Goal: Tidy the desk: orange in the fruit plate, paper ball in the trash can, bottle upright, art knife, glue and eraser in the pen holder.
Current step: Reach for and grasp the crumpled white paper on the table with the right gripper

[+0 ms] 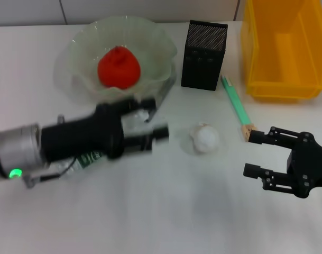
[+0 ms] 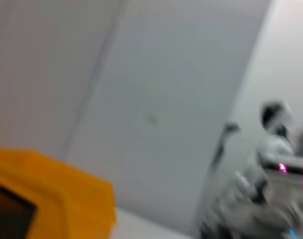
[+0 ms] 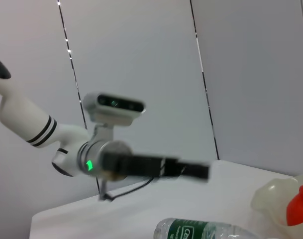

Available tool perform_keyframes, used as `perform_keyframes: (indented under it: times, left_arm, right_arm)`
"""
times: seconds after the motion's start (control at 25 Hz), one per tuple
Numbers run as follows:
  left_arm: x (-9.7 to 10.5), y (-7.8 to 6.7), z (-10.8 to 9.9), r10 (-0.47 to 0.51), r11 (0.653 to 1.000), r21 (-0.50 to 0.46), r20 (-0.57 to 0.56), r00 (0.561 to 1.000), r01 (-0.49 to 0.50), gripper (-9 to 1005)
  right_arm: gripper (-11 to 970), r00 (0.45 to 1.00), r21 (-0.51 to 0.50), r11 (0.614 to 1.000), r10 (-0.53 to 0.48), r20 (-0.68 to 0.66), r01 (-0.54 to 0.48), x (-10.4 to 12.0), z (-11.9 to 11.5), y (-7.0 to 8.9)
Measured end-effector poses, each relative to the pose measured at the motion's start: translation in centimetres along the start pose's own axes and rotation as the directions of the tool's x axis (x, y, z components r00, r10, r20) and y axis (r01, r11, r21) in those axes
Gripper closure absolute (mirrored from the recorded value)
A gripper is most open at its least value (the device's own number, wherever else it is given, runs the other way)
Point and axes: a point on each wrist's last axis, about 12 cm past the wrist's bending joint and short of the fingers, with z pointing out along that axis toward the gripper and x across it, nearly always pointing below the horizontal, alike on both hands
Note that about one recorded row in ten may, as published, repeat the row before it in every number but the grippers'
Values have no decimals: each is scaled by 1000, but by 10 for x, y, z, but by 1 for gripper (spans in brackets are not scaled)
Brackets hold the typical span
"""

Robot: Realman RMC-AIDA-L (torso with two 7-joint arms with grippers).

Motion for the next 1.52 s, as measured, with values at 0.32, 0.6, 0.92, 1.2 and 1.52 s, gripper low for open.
perform_keyframes:
  times: [0.32, 0.6, 0.92, 1.2, 1.52]
  left_arm:
    - [32, -24, -31, 115, 991, 84, -149, 982, -104, 191]
    - [35, -25, -32, 121, 991, 74, -145, 982, -111, 192]
    - [36, -24, -27, 126, 991, 72, -147, 981, -116, 193]
    - [38, -22, -24, 135, 990, 63, -155, 979, -127, 194]
    - [39, -22, -25, 134, 990, 59, -163, 978, -126, 195]
  right_arm:
    - [237, 997, 12, 998, 69, 24, -69, -20, 0, -16]
    - [238, 979, -28, 983, 178, -96, -181, -91, -3, -44]
    - [238, 883, 32, 979, 195, -427, -201, -149, 27, -66]
    - [238, 764, 65, 994, 107, -637, -86, -157, 79, -79]
    - [238, 677, -2, 997, -54, -734, 77, -137, 131, -75]
